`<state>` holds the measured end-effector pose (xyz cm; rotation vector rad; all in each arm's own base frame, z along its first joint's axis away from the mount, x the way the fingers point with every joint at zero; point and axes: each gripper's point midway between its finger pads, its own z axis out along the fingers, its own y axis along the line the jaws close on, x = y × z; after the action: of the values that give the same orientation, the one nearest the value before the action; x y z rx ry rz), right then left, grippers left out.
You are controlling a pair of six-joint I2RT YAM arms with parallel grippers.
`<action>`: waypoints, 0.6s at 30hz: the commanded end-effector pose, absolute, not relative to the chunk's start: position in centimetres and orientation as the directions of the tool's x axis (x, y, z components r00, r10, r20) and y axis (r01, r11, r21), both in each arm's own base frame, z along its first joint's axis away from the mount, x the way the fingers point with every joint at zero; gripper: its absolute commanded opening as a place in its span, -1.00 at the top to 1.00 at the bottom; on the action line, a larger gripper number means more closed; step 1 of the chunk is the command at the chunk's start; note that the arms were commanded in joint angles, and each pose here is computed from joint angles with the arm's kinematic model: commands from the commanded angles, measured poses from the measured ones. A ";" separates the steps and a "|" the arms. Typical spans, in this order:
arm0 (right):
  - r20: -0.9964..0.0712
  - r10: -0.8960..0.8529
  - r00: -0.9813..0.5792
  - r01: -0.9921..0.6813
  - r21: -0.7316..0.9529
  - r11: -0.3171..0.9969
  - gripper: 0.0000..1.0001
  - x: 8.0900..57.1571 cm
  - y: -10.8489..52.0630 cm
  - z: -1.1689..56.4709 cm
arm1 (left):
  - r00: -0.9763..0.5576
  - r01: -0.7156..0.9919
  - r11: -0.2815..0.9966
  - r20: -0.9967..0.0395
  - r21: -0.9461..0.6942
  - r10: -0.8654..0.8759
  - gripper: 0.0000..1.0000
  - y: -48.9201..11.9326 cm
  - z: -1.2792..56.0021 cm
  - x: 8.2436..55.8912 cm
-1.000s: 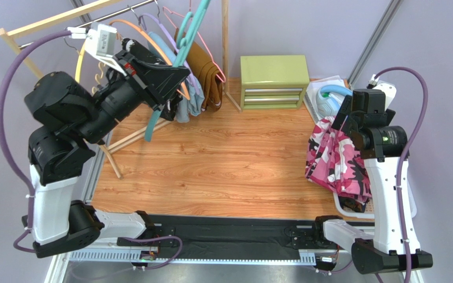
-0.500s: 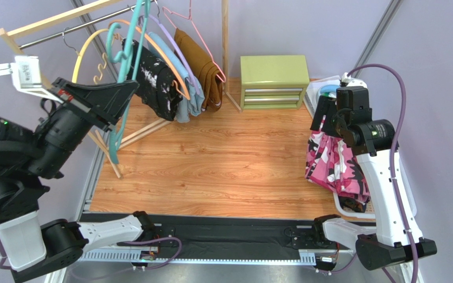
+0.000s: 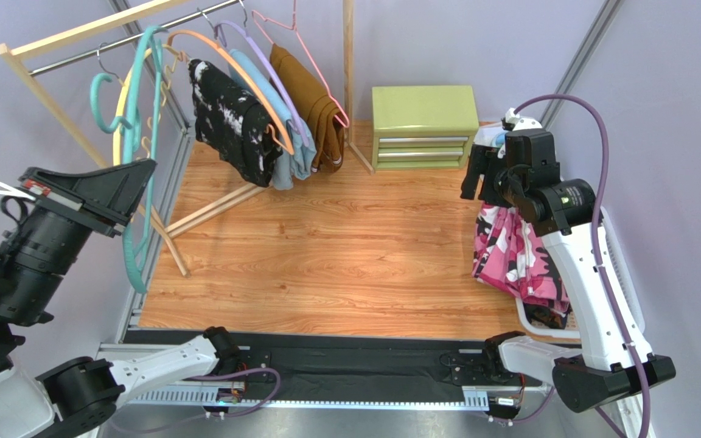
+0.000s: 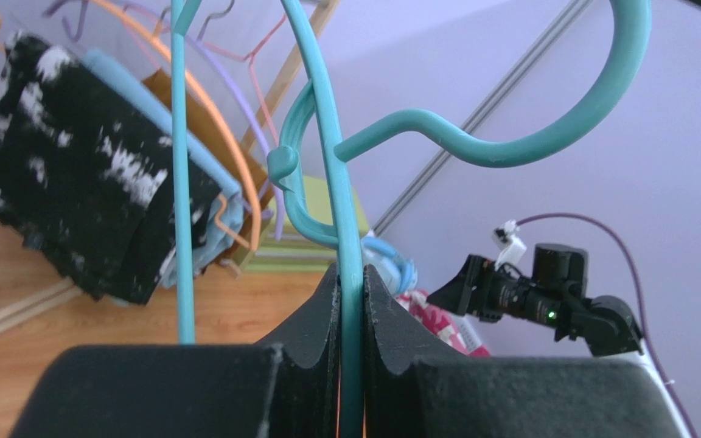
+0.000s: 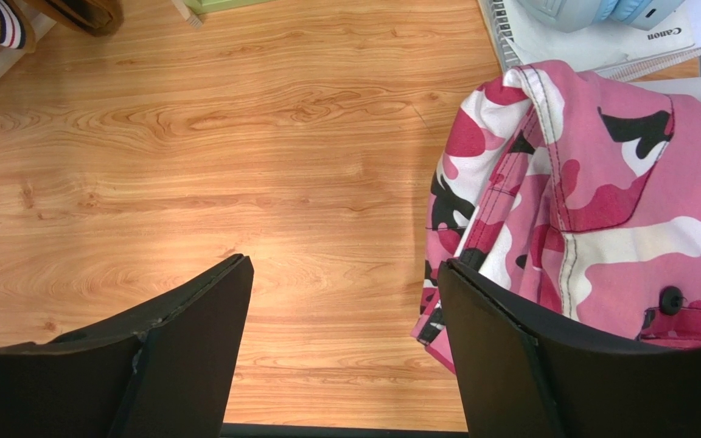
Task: Remove the trousers from the hanger
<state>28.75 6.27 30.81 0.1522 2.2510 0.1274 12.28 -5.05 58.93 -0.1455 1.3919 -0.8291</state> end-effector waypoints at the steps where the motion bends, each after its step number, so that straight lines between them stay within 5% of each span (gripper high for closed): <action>1: -0.774 0.147 -0.615 0.026 0.167 0.986 -0.58 29.6 7.3 30.8 | -0.143 0.303 0.740 -0.797 -0.600 -0.587 1.00 -5.4 54.5 13.5; 18: -0.752 0.127 -0.647 -0.024 0.186 0.982 -0.57 28.4 8.6 29.9 | -0.049 -0.083 0.835 -0.834 -0.544 -0.549 1.00 -7.0 49.7 22.0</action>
<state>28.47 8.17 29.40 0.0874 2.2930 0.1990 19.72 -7.32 49.60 -0.4116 1.6402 -0.5178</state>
